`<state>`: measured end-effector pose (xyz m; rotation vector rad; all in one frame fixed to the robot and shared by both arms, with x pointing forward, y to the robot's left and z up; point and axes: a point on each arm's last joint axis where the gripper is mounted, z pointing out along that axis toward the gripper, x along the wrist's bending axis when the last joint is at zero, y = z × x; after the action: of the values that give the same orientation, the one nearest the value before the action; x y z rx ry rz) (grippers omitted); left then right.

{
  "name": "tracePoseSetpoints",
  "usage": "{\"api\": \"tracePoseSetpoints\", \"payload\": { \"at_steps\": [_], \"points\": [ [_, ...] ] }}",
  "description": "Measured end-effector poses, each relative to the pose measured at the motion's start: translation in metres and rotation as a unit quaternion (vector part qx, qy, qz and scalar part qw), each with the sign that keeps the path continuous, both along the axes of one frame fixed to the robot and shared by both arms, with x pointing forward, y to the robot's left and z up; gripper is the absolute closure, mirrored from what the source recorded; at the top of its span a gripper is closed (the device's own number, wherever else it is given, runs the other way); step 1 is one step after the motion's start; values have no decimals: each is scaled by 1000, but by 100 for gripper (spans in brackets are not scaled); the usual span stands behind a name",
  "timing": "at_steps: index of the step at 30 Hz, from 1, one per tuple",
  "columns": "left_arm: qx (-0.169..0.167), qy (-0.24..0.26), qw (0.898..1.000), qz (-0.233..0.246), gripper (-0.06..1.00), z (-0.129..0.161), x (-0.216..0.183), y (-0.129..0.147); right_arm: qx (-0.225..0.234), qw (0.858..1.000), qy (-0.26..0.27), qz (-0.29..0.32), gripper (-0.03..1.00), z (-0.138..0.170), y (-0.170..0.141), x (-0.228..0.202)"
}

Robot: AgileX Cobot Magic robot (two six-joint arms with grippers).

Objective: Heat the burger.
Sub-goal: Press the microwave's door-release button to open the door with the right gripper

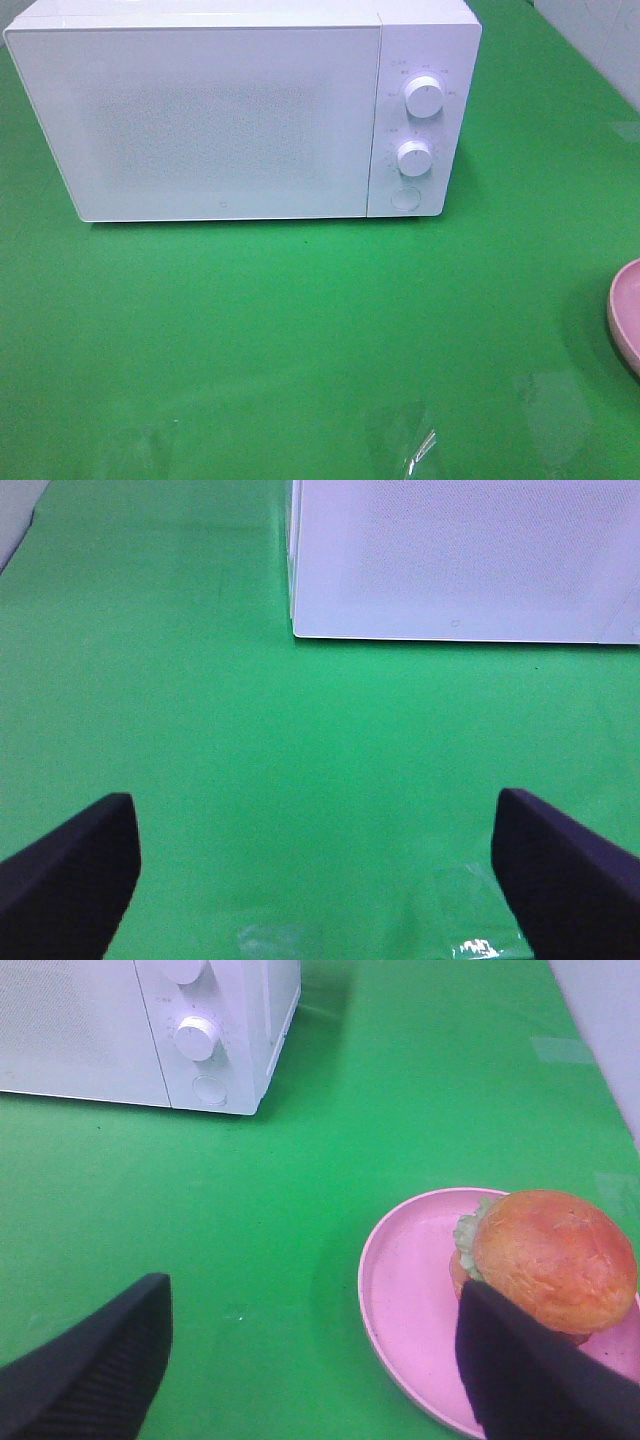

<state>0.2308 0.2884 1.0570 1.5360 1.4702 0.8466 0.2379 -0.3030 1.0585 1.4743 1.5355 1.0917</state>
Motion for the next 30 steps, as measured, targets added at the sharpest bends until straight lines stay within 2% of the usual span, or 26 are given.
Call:
{"api": "tracePoseSetpoints", "payload": {
  "at_steps": [17,22,30],
  "points": [
    [0,0,1000,0,8,0,0,0,0,1000,0,0,21,0,0,0],
    [0,0,1000,0,8,0,0,0,2,1000,-14,0,21,10,0,-3],
    [0,0,1000,0,8,0,0,0,-3,1000,13,1,21,17,3,17]
  ]
}}
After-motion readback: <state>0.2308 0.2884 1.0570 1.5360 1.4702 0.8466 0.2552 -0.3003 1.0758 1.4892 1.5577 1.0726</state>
